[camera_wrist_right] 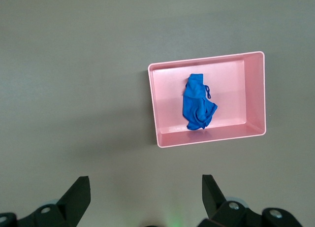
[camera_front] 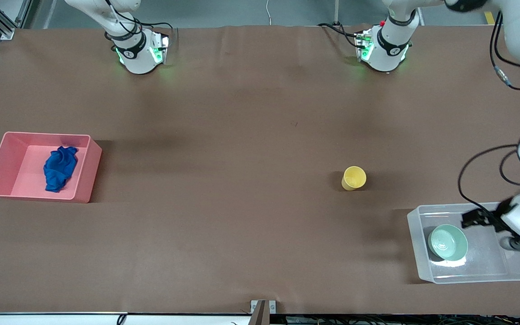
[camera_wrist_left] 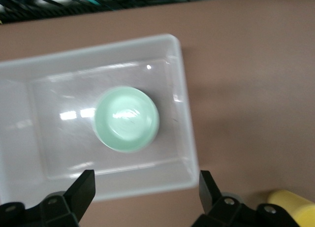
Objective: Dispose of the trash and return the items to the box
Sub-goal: 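Move the left gripper to the yellow cup and grasp its rim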
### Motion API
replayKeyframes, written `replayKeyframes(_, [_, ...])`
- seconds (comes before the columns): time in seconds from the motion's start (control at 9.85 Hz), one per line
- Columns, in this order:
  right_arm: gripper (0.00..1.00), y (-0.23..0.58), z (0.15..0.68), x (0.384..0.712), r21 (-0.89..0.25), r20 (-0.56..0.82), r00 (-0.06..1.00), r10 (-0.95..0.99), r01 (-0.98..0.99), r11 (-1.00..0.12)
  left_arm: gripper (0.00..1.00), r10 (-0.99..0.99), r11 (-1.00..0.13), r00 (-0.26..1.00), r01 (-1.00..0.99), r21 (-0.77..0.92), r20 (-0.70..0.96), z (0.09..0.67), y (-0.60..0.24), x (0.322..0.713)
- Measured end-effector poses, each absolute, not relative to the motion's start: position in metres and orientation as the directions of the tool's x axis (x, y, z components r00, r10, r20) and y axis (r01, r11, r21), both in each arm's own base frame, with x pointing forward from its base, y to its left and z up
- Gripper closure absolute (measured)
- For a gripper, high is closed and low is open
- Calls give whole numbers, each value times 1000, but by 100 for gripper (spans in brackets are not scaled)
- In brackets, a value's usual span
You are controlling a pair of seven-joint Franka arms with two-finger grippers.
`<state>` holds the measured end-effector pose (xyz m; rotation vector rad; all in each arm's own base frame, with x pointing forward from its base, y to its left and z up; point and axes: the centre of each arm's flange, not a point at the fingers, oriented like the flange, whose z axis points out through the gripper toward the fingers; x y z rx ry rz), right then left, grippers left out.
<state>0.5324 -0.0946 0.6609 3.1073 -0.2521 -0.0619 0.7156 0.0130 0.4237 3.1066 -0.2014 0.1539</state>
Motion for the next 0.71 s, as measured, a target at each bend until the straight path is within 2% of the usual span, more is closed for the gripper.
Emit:
replayKeyframes(0.3, [0, -94, 664, 532, 27, -31, 987, -159, -159, -987, 7, -125, -991, 992, -125, 51, 1, 401, -78, 645])
replayKeyframes(0.71, [0, -89, 664, 533, 27, -30, 988, -151, -150, -988, 7, -100, -992, 995, -101, 76, 21, 327, -144, 580])
